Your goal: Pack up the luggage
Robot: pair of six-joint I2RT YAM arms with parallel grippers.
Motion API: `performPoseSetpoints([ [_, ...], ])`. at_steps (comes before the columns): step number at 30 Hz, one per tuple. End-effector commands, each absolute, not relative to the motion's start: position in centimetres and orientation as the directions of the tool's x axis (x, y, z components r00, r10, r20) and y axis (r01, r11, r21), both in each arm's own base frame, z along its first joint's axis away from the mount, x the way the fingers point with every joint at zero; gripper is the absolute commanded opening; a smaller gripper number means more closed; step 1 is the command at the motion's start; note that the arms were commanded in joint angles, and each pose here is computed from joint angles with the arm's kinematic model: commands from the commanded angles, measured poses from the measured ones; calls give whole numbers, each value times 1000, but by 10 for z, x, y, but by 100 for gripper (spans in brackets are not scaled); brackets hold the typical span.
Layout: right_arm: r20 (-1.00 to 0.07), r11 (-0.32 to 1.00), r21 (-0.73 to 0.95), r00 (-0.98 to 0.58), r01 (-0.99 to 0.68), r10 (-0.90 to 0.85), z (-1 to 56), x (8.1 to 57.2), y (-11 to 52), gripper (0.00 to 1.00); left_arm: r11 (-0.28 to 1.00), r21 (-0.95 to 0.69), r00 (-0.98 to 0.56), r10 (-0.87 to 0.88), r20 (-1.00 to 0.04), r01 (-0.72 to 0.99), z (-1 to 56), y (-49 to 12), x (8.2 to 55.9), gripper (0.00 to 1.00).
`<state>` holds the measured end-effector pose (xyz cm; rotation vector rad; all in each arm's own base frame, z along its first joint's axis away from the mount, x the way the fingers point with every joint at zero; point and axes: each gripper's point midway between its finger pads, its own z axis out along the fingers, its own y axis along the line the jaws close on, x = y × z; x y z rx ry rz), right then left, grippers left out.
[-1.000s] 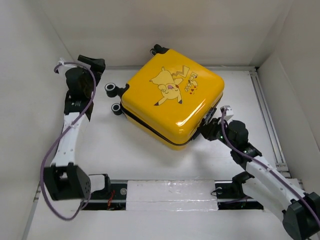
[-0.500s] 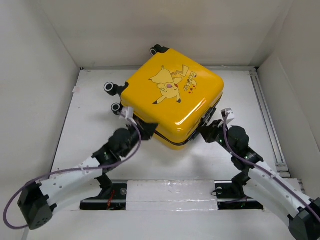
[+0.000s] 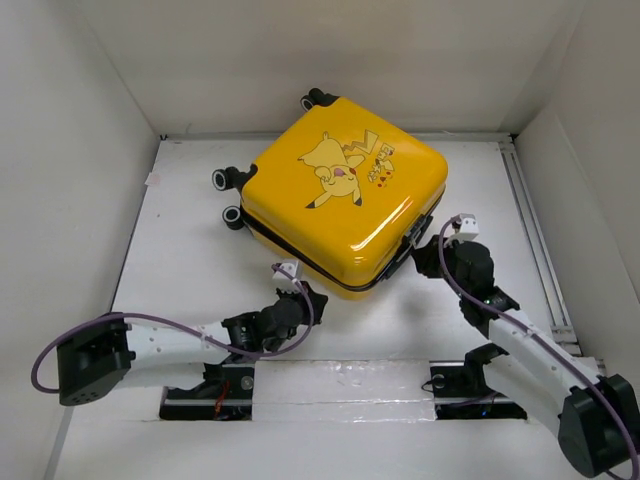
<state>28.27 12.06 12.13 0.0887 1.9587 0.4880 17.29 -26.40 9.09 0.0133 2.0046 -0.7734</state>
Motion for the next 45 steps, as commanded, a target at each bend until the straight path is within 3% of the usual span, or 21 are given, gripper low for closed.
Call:
performPoseSetpoints([
  [1,-931,882,332,-264,-334,251,181,308,127,39,727,-593,-472,-412,-779,345,141,-285,185,1],
  [11,-935,802,314,-313,-509,168,166,326,130,42,731,-579,-489,-380,-785,361,126,-290,183,2],
  [19,-933,649,332,-337,-685,122,163,315,148,48,738,-580,-483,-391,-783,345,126,-286,190,2],
  [24,-940,600,321,-323,-733,108,165,310,153,46,746,-570,-484,-379,-789,344,124,-284,192,2],
  [27,-911,655,374,-392,-657,127,148,313,145,39,750,-565,-486,-373,-790,343,126,-285,192,2],
  [33,-889,828,397,-389,-395,240,144,308,105,40,758,-556,-477,-370,-797,341,126,-283,194,2],
  [36,-914,835,373,-314,-405,257,163,304,100,41,763,-551,-480,-363,-798,339,123,-284,194,2],
  [45,-894,725,399,-415,-561,171,147,308,129,43,764,-549,-481,-361,-799,338,124,-288,195,1],
])
